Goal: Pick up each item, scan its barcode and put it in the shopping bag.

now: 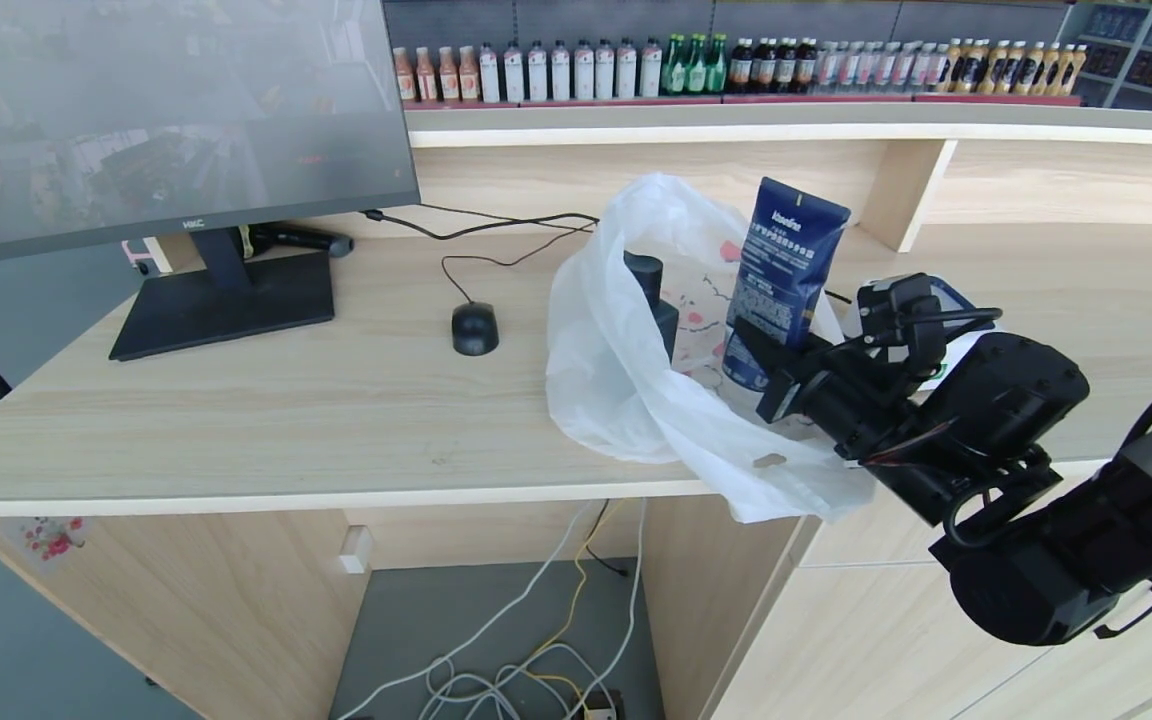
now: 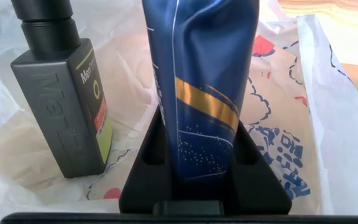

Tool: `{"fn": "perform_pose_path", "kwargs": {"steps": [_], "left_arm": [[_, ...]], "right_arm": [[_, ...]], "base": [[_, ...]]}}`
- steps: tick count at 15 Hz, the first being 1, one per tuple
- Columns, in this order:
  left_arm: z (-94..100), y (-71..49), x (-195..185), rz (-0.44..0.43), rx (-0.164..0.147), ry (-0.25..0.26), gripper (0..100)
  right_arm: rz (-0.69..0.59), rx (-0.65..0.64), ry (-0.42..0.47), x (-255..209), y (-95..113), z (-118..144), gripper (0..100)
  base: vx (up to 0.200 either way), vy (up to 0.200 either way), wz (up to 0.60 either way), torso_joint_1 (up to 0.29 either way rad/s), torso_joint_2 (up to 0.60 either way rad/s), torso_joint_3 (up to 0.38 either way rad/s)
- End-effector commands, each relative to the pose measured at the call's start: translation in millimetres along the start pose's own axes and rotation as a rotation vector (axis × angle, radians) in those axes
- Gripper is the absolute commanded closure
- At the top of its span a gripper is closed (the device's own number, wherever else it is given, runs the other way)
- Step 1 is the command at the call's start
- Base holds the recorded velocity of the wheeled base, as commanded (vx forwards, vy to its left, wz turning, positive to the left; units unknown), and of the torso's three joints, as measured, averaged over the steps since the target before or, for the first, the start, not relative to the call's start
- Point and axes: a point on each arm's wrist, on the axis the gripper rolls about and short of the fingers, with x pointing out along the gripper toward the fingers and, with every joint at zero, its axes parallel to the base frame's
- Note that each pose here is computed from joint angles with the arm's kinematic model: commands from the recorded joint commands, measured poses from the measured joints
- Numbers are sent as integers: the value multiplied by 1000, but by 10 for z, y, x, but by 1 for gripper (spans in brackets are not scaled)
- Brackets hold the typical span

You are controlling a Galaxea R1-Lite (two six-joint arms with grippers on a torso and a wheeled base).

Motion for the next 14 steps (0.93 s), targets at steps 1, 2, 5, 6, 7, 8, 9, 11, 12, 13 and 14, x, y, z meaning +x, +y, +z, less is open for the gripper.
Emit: {"fn": "perform_pose_path", "kwargs": {"steps": [1,2,5,6,7,8,9,11,12,13,14], "left_arm": [[0,0,0,-1,0,0,0],[0,0,0,1,0,0,0],[0,0,0,-1,0,0,0],[0,0,0,-1,0,0,0],[0,0,0,-1,0,0,0],[0,0,0,-1,0,0,0],[0,0,0,1,0,0,0],[0,0,0,-1,0,0,0],[0,0,0,1,0,0,0],[0,0,0,1,0,0,0],[0,0,0,-1,0,0,0]], "right_arm": [[1,-3,-1,1,0,-4,0],[2,-5,-4,7,5,2,0],[-4,-8,-7,-4,-11,19,0],[-5,-9,-11,-10,-21,34,0],[-6,-8,-16,-17,-22,54,0],[-6,-8,-17,-32,-20,71,0],[-6,-8,-14,-77,-15,83,0],[-2,-10,-40,-156,5,208,0],[-2,-11,-52,-181,10,262,0],[-1,-13,-72,-248,18,365,0],[-2,-15,-85,-291,21,423,0]], "base": [[0,0,0,0,0,0],[0,0,0,0,0,0],[0,0,0,0,0,0],[0,0,0,0,0,0],[0,0,0,0,0,0],[0,0,0,0,0,0],[0,0,0,0,0,0],[0,0,0,0,0,0],[0,0,0,0,0,0],[0,0,0,0,0,0],[0,0,0,0,0,0]]}}
